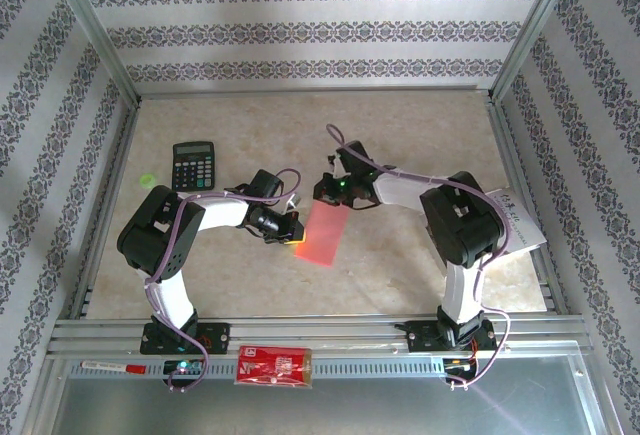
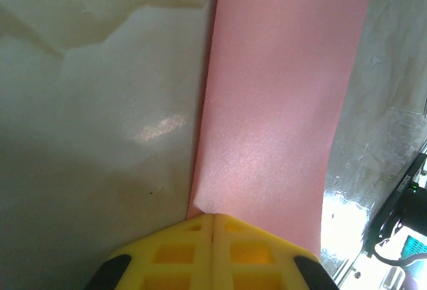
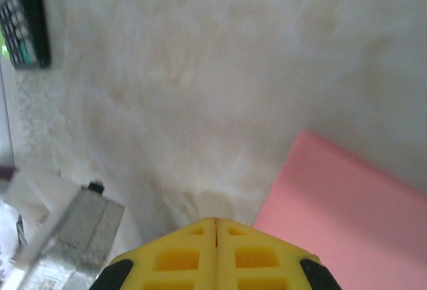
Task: Fold a paper plane with a square sheet of paper (pick it up from the middle)
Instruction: First fold in half a square sheet of paper at the center of the table.
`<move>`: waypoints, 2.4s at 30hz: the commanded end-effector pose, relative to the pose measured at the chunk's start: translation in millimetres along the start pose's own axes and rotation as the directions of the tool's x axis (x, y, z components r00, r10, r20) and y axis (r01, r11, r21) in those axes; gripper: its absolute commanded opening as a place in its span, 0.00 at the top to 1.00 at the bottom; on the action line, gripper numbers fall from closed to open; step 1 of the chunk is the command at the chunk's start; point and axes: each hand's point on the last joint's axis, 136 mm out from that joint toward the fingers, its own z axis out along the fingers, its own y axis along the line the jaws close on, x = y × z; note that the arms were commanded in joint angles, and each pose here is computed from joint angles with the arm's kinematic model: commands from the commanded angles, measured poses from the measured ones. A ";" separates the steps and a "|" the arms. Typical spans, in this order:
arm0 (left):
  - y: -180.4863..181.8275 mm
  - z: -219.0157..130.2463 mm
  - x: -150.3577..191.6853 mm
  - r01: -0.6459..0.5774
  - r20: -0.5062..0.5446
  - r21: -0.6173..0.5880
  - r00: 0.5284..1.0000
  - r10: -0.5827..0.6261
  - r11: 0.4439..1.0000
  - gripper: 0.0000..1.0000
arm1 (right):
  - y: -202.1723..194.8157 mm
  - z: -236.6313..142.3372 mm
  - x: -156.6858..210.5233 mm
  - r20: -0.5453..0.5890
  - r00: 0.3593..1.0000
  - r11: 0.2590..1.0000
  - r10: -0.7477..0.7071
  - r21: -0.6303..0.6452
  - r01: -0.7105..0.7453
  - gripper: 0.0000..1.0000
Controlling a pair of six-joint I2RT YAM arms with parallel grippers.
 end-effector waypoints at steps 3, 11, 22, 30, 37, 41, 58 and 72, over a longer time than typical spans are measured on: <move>80.7 7.2 76.2 0.132 -0.185 -0.334 0.962 -0.202 0.933 1.00 | 2.9 25.0 21.2 -0.054 0.998 0.998 0.044 -0.043 -0.046 1.00; 82.0 6.9 76.7 0.133 -0.184 -0.338 0.962 -0.204 0.932 1.00 | -18.3 35.9 40.2 -0.091 0.994 0.998 0.062 0.033 -0.060 1.00; 85.8 7.4 81.3 0.134 -0.192 -0.346 0.959 -0.210 0.928 1.00 | -53.2 31.0 -6.4 -0.014 0.996 0.990 0.089 0.108 -0.087 1.00; 85.6 6.5 81.1 0.123 -0.197 -0.350 0.959 -0.201 0.929 1.00 | -75.6 24.5 -39.7 0.045 0.986 0.973 0.160 0.159 -0.165 1.00; 85.0 7.0 79.8 0.123 -0.194 -0.347 0.960 -0.200 0.930 1.00 | -91.2 14.3 -73.9 0.109 0.972 0.959 0.206 0.175 -0.223 1.00; 83.0 6.9 77.4 0.126 -0.186 -0.341 0.962 -0.199 0.932 1.00 | -80.7 1.5 -95.4 0.128 0.973 0.971 0.192 0.117 -0.207 1.00; 76.6 6.0 69.1 0.129 -0.165 -0.330 0.967 -0.192 0.935 1.00 | -5.6 11.4 -0.6 -0.006 0.996 0.996 0.089 -0.022 -0.089 1.00; 49.6 -2.9 50.3 0.108 -0.135 -0.266 0.980 -0.148 0.958 0.97 | -52.7 32.0 20.0 -0.043 0.992 0.991 0.118 0.069 -0.115 1.00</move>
